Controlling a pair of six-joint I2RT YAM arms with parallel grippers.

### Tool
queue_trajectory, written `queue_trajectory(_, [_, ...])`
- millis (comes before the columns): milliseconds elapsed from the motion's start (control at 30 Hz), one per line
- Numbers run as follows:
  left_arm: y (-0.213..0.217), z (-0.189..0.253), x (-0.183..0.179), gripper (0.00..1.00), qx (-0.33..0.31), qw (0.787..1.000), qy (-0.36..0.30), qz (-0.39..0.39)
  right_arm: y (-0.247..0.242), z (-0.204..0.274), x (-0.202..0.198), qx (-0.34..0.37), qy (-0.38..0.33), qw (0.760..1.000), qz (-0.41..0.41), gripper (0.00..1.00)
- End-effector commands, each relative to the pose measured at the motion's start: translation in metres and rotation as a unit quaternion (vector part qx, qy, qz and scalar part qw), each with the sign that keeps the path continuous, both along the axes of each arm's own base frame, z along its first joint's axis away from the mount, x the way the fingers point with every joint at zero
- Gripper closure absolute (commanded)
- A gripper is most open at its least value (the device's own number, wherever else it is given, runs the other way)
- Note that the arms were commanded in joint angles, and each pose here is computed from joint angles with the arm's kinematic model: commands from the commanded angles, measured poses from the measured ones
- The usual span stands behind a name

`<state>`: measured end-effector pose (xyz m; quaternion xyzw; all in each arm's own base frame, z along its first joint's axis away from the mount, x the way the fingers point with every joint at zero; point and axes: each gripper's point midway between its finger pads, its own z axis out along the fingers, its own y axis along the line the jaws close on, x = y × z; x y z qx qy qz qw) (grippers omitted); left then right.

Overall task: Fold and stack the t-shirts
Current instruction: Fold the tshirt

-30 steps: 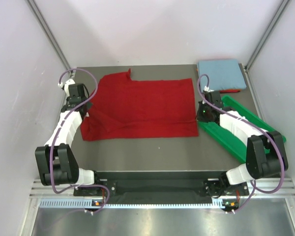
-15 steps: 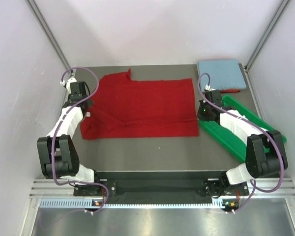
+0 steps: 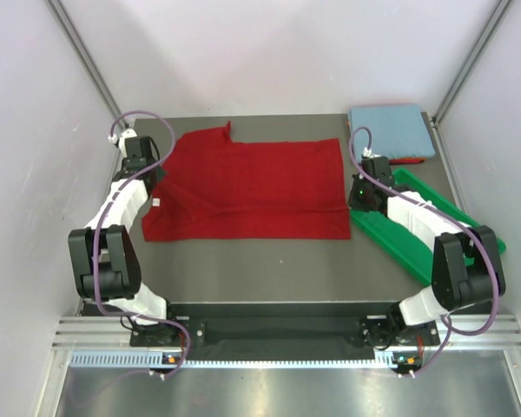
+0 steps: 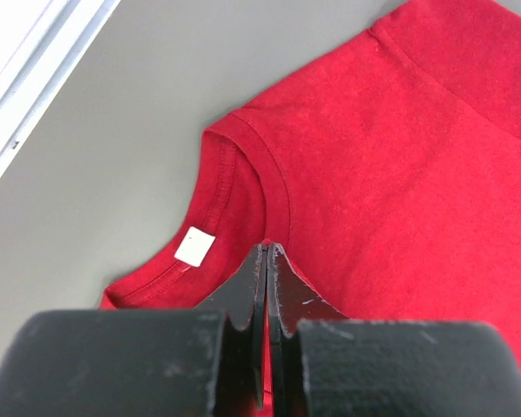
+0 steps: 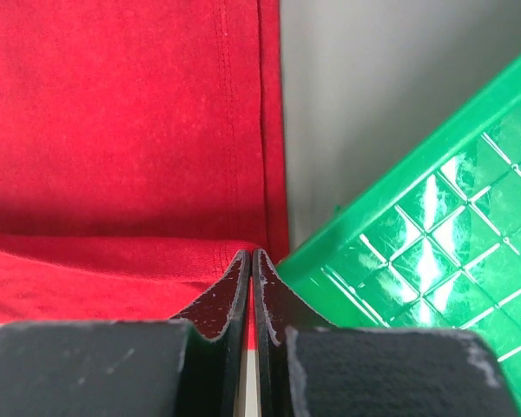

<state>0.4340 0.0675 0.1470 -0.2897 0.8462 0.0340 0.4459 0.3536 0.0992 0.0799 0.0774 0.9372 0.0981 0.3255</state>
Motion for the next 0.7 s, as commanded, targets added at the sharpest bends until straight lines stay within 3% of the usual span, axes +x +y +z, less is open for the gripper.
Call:
queue_trajectory(0, [0.002, 0.021, 0.022, 1.00, -0.001, 0.999, -0.040, -0.003, -0.005, 0.018, 0.025, 0.000, -0.038, 0.999, -0.017, 1.00])
queue_trajectory(500, [0.004, 0.004, 0.033, 1.00, 0.003, 1.000, -0.015, -0.008, -0.005, 0.013, 0.035, -0.002, -0.032, 0.999, -0.019, 1.00])
queue_trajectory(633, [0.003, 0.002, 0.035, 0.99, 0.002, 1.000, -0.004, -0.012, -0.006, 0.017, 0.038, -0.004, -0.032, 0.999, -0.024, 0.92])
queue_trajectory(667, [0.000, 0.005, 0.036, 0.94, 0.001, 1.000, -0.005, -0.022, -0.006, 0.019, 0.038, -0.003, -0.032, 0.999, -0.025, 0.90])
